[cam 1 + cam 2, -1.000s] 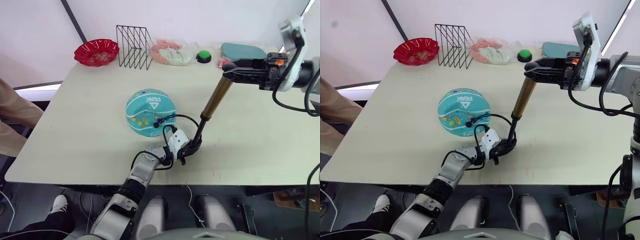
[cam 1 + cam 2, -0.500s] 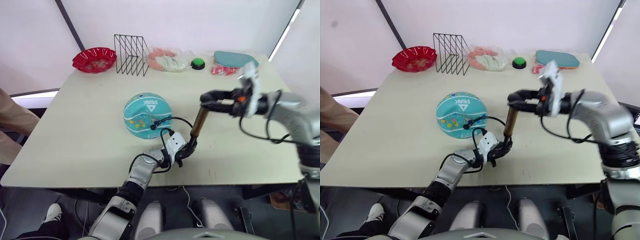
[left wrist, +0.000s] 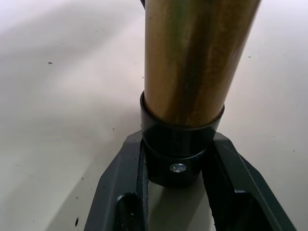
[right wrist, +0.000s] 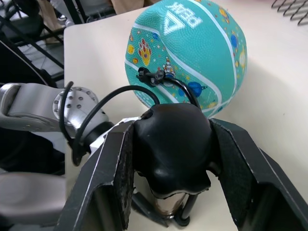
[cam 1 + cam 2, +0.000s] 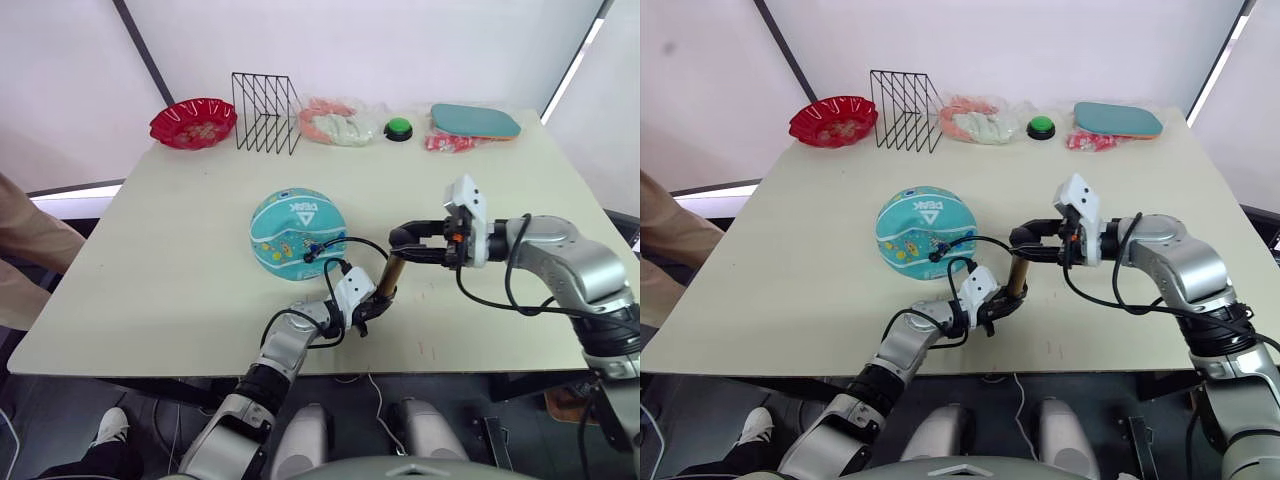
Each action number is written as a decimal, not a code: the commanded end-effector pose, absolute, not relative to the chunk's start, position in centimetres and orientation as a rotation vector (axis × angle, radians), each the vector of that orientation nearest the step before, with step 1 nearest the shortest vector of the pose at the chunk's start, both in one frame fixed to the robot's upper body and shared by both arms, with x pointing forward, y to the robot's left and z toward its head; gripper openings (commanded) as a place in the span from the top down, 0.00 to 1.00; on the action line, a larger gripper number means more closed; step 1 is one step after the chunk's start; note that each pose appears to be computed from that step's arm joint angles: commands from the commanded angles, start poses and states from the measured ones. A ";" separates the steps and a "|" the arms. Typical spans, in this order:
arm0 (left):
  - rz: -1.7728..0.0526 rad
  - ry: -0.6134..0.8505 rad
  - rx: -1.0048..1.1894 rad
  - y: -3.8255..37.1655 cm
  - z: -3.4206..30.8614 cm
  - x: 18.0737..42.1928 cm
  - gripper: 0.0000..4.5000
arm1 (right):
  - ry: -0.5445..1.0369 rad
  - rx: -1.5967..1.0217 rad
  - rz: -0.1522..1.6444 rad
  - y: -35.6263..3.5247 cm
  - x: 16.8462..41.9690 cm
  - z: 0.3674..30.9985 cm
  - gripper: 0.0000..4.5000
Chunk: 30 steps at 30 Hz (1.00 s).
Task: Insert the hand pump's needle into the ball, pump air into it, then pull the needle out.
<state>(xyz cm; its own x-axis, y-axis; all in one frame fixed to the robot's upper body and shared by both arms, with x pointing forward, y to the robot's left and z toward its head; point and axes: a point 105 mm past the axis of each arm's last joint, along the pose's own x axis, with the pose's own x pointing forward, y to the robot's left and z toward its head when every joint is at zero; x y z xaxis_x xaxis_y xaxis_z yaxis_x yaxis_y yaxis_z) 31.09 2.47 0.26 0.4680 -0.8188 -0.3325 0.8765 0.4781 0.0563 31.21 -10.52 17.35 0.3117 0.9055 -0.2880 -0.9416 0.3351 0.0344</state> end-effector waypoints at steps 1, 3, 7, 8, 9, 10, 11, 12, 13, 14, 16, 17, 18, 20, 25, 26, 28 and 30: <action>-1.017 0.410 0.211 4.1 -2.7 30.2 0.77 | 0.155 -0.141 1.192 -12.5 30.7 23.1 0.59; -1.022 0.410 0.210 4.0 -2.8 30.2 0.77 | 0.095 -0.134 1.193 -12.8 30.4 25.6 0.59; -1.037 0.407 0.220 3.9 -2.8 30.1 0.77 | 0.004 -0.114 1.179 -13.6 29.8 30.3 0.59; -1.040 0.407 0.221 3.9 -2.8 30.1 0.77 | -0.004 -0.119 1.174 -13.9 29.6 31.0 0.59; -1.042 0.408 0.222 3.9 -2.8 30.1 0.77 | -0.007 -0.125 1.167 -14.1 29.5 31.5 0.59; -1.044 0.409 0.224 3.9 -2.9 30.0 0.77 | -0.008 -0.134 1.161 -14.2 29.4 31.9 0.59; -1.046 0.409 0.225 3.8 -2.9 30.0 0.77 | -0.006 -0.144 1.157 -14.3 29.3 32.2 0.59; -1.046 0.410 0.224 3.8 -2.9 30.0 0.77 | 0.003 -0.157 1.152 -14.4 29.3 32.2 0.59; -1.046 0.412 0.222 3.8 -3.0 30.0 0.77 | 0.016 -0.166 1.146 -14.4 29.4 32.0 0.59; -1.046 0.412 0.221 3.8 -3.0 30.0 0.77 | 0.031 -0.173 1.143 -14.3 29.6 31.5 0.59; -1.046 0.412 0.222 3.8 -3.0 30.0 0.77 | 0.061 -0.167 1.147 -14.0 29.9 30.3 0.59; -1.046 0.412 0.223 3.8 -3.0 30.0 0.77 | 0.099 -0.173 1.147 -13.8 30.2 29.0 0.59; -1.046 0.412 0.225 3.8 -3.0 30.0 0.77 | 0.140 -0.186 1.147 -13.6 30.4 27.5 0.59; -1.046 0.412 0.227 3.8 -3.1 30.0 0.77 | 0.199 -0.208 1.155 -13.4 30.6 25.1 0.59; -1.037 0.412 0.226 3.9 -3.1 30.1 0.77 | 0.339 -0.161 1.163 -11.9 31.7 17.7 0.59; -1.035 0.412 0.226 3.9 -3.1 30.1 0.77 | 0.364 -0.179 1.167 -11.6 31.7 16.4 0.59; -1.033 0.412 0.227 3.9 -3.2 30.1 0.77 | 0.396 -0.198 1.176 -11.1 31.7 14.5 0.59; -1.031 0.409 0.238 3.9 -3.2 30.1 0.77 | 0.425 -0.169 1.180 -10.6 31.6 12.7 0.59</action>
<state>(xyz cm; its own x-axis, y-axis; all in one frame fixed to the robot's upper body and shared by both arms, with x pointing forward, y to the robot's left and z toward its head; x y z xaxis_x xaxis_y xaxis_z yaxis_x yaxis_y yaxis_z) 31.36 2.52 -0.06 0.4695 -0.8185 -0.3311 0.8760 0.4786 0.0591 31.60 -9.97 19.11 0.3170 0.9205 -0.2283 -0.9471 0.3201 -0.0246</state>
